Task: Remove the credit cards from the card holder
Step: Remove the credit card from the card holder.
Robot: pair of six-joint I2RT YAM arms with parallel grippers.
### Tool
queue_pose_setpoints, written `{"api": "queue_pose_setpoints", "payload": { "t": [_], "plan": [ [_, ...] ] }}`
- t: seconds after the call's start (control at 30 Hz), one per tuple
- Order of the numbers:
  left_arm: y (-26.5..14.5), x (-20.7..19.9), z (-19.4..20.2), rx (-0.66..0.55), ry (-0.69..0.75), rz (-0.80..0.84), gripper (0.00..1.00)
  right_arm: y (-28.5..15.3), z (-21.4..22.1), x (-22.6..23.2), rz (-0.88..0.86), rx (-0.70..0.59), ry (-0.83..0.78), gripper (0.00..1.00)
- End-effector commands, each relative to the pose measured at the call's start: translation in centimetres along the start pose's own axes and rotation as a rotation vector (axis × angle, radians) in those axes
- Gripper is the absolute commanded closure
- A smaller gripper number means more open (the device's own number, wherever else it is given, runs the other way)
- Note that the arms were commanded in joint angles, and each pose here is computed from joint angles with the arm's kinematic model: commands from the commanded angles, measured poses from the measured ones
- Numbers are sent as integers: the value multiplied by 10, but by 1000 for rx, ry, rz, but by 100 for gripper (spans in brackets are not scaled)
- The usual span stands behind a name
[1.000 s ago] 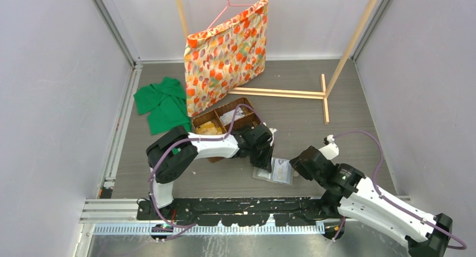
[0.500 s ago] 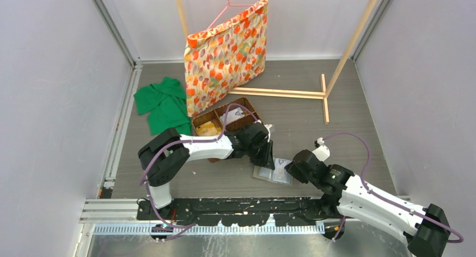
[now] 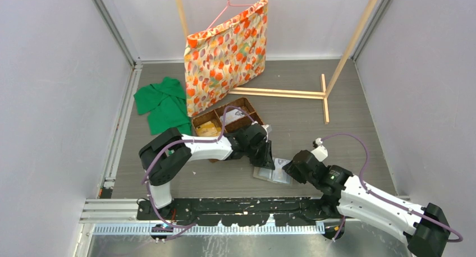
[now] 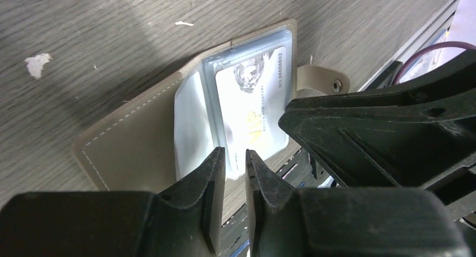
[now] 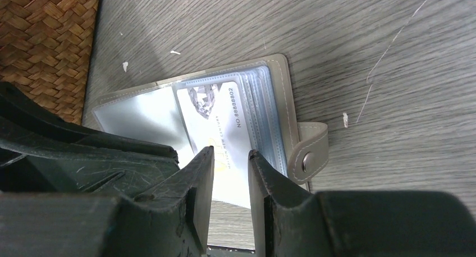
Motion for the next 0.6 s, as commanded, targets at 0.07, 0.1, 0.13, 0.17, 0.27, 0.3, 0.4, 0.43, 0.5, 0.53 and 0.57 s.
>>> {"api": "queue_pose_setpoints", "payload": {
  "t": [0.07, 0.1, 0.13, 0.17, 0.27, 0.3, 0.4, 0.43, 0.5, 0.53, 0.57],
  "plan": [
    [6, 4, -5, -20, -27, 19, 75, 4, 1, 3, -11, -5, 6, 66],
    [7, 4, -5, -22, -28, 24, 74, 5, 1, 2, -9, -3, 7, 66],
    [7, 5, -5, -23, -30, 26, 73, 6, 2, 1, -9, -3, 9, 66],
    [7, 5, -6, -24, -32, 26, 72, 7, 2, 0, -7, -2, 10, 66],
    [6, 8, -6, -28, -39, 26, 67, 9, 5, -1, -6, 6, 11, 66],
    [6, 9, -6, -30, -41, 27, 67, 10, 6, -1, -5, 10, 9, 66],
    [6, 11, -6, -32, -48, 31, 66, 12, 8, -1, -5, 20, 11, 66],
    [6, 11, -6, -32, -49, 31, 67, 13, 9, -1, -6, 23, 13, 66],
    [7, 13, -5, -30, -51, 31, 68, 15, 10, -2, -5, 29, 17, 66],
    [8, 14, -5, -30, -53, 31, 69, 15, 11, -2, -7, 31, 19, 66],
    [8, 15, -5, -30, -55, 30, 69, 16, 12, -2, -5, 32, 22, 67]
  ]
}}
Point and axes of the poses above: each gripper's point midway between its finger pads, its own y axis out along the fingers, its own x axis along the line the jaws close on, z = x × y, the point moved 2 cm from there along -y, back along the fingers, and after that the axes turned 2 degrees about y, right-handed, at the moved point
